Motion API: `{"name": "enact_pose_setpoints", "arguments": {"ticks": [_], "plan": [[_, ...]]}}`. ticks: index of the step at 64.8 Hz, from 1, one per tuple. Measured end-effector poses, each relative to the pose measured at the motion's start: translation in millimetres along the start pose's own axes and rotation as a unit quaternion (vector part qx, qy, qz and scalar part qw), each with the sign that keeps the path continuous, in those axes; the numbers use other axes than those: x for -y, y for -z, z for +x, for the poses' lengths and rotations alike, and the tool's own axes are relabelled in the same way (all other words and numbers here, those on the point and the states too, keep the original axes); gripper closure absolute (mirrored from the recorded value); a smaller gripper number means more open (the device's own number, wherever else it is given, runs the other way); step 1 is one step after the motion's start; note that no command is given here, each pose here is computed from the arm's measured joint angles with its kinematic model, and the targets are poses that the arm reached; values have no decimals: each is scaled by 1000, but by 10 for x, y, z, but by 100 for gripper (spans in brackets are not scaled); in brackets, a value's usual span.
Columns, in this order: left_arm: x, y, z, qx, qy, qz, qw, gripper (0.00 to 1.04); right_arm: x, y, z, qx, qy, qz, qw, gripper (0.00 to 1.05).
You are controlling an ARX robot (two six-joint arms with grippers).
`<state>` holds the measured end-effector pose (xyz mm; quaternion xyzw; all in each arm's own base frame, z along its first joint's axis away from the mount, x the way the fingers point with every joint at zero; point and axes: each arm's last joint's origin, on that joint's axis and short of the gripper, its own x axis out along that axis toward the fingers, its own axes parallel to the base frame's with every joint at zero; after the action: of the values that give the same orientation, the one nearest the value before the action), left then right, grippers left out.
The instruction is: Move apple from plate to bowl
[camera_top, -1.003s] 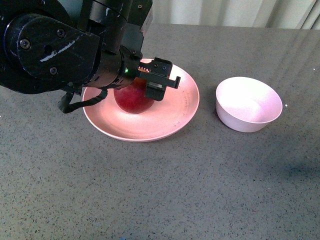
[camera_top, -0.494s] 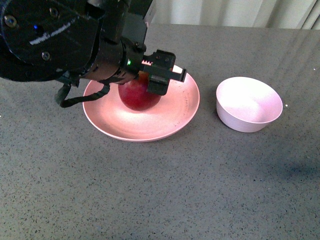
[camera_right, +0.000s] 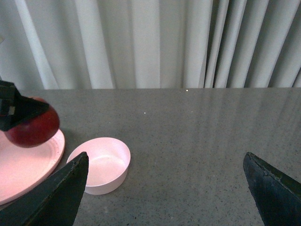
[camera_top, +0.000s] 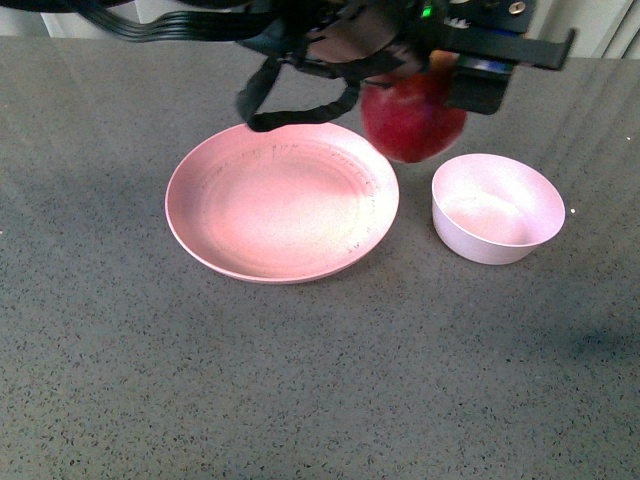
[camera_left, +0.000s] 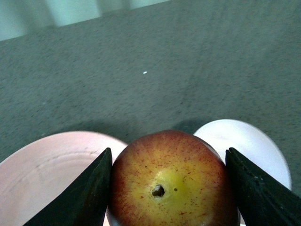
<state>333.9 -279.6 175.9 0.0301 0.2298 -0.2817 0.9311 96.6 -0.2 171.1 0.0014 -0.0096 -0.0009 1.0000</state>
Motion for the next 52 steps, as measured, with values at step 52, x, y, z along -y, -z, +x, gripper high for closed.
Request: {"name": "enact_pose_setpoints", "arguments": {"ticks": [52], "plan": [[509,50,496,-8,57,31,998,42,0,0,0,0,0,0,1000,9]]}}
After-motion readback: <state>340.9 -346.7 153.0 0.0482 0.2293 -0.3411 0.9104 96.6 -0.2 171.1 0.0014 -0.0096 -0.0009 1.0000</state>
